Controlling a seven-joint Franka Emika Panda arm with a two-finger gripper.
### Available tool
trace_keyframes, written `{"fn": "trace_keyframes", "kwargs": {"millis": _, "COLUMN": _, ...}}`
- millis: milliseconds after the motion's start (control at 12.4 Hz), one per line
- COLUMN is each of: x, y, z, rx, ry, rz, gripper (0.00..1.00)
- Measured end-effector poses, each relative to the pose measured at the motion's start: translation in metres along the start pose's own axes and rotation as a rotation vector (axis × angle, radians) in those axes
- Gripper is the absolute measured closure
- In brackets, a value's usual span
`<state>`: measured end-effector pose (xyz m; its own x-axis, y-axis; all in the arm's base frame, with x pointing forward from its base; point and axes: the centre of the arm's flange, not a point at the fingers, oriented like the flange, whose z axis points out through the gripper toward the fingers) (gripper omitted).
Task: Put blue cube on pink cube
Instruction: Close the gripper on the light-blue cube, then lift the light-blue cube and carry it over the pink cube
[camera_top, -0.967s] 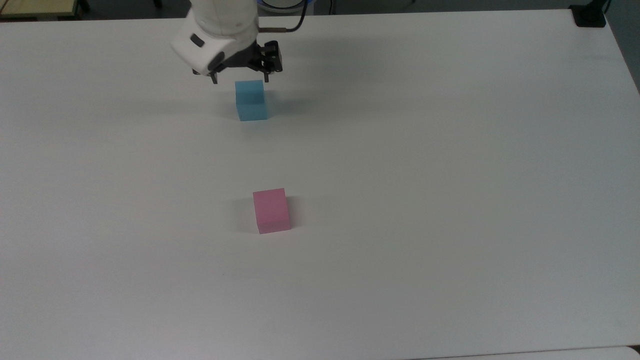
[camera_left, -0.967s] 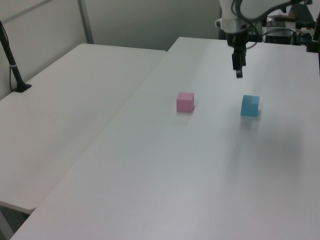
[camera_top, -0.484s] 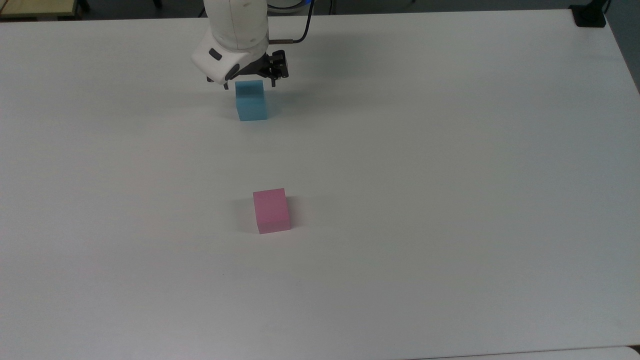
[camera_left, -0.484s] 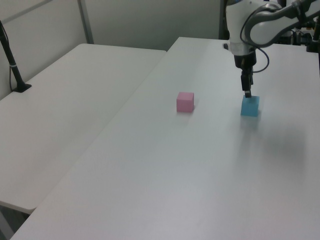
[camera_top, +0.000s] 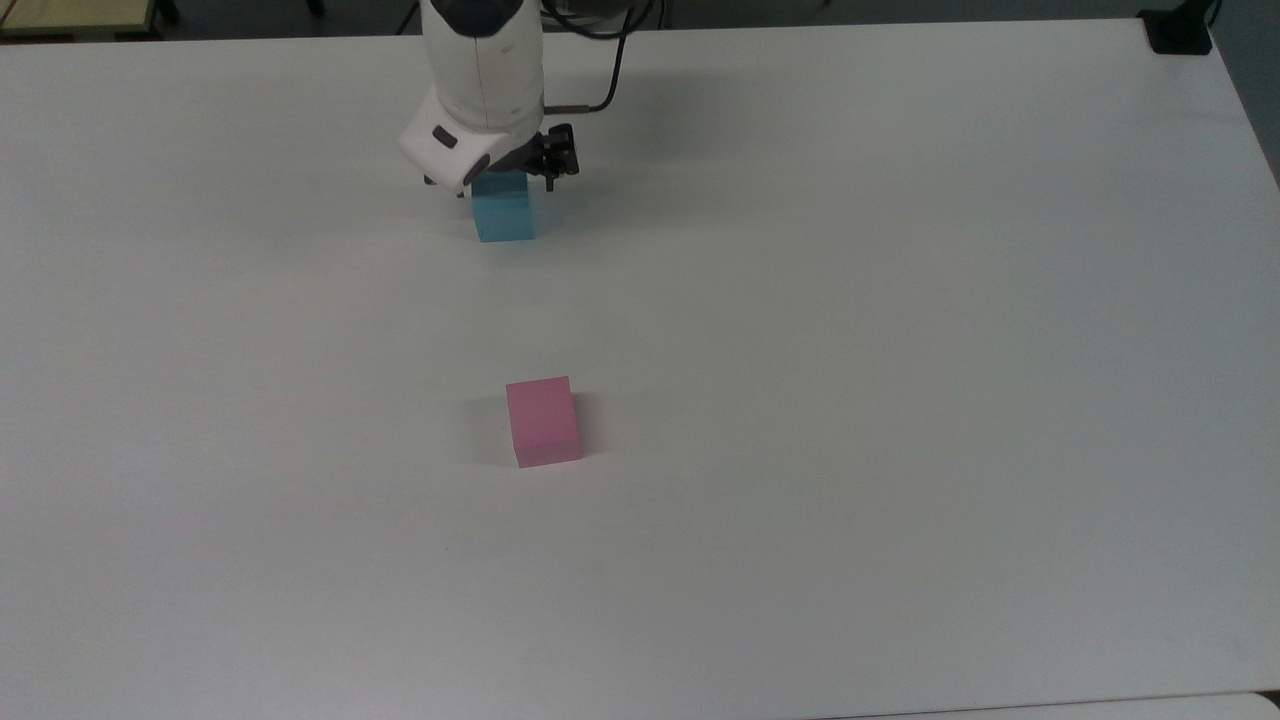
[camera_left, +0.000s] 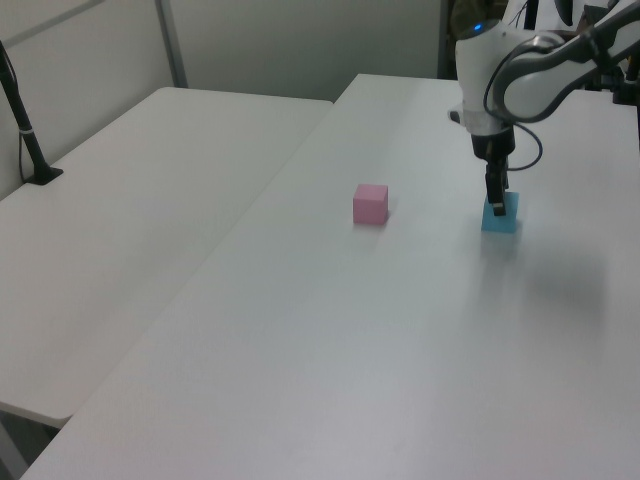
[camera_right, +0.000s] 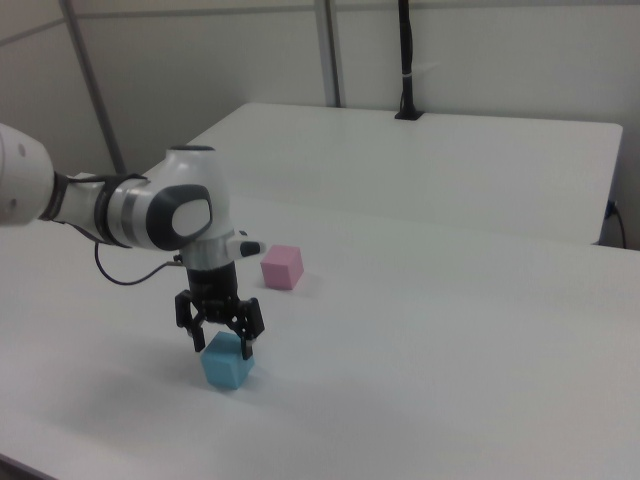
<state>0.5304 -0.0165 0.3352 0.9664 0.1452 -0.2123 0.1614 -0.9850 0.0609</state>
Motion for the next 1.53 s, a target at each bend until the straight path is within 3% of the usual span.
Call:
{"fn": "trace_keyframes", "kwargs": {"millis": 242, "x": 0.009, "y": -0.001, "z": 0.025, "rx": -0.013, "ry": -0.022, "rz": -0.011, "gripper": 0.07}}
{"fn": "trace_keyframes", "kwargs": {"millis": 403, "x": 0.011, "y": 0.0, "z": 0.021, "rx": -0.015, "ry": -0.012, "rz": -0.011, "gripper": 0.39}}
{"fn": "trace_keyframes", "kwargs": {"millis": 484, "x": 0.014, "y": 0.001, "z": 0.013, "rx": -0.018, "ry": 0.005, "rz": -0.014, "gripper": 0.41}}
{"fn": "trace_keyframes", "kwargs": {"millis": 726, "x": 0.025, "y": 0.013, "z": -0.029, "rx": -0.028, "ry": 0.044, "rz": -0.043, "gripper": 0.41}}
{"fn": "trace_keyframes", "kwargs": {"millis": 1048, "x": 0.052, "y": 0.037, "z": -0.128, "rx": -0.027, "ry": 0.22, "rz": -0.017, "gripper": 0.41}}
{"fn": "trace_keyframes", "kwargs": {"millis": 1532, "x": 0.133, "y": 0.033, "z": -0.112, "rx": -0.02, "ry": 0.244, "rz": 0.052, "gripper": 0.41}}
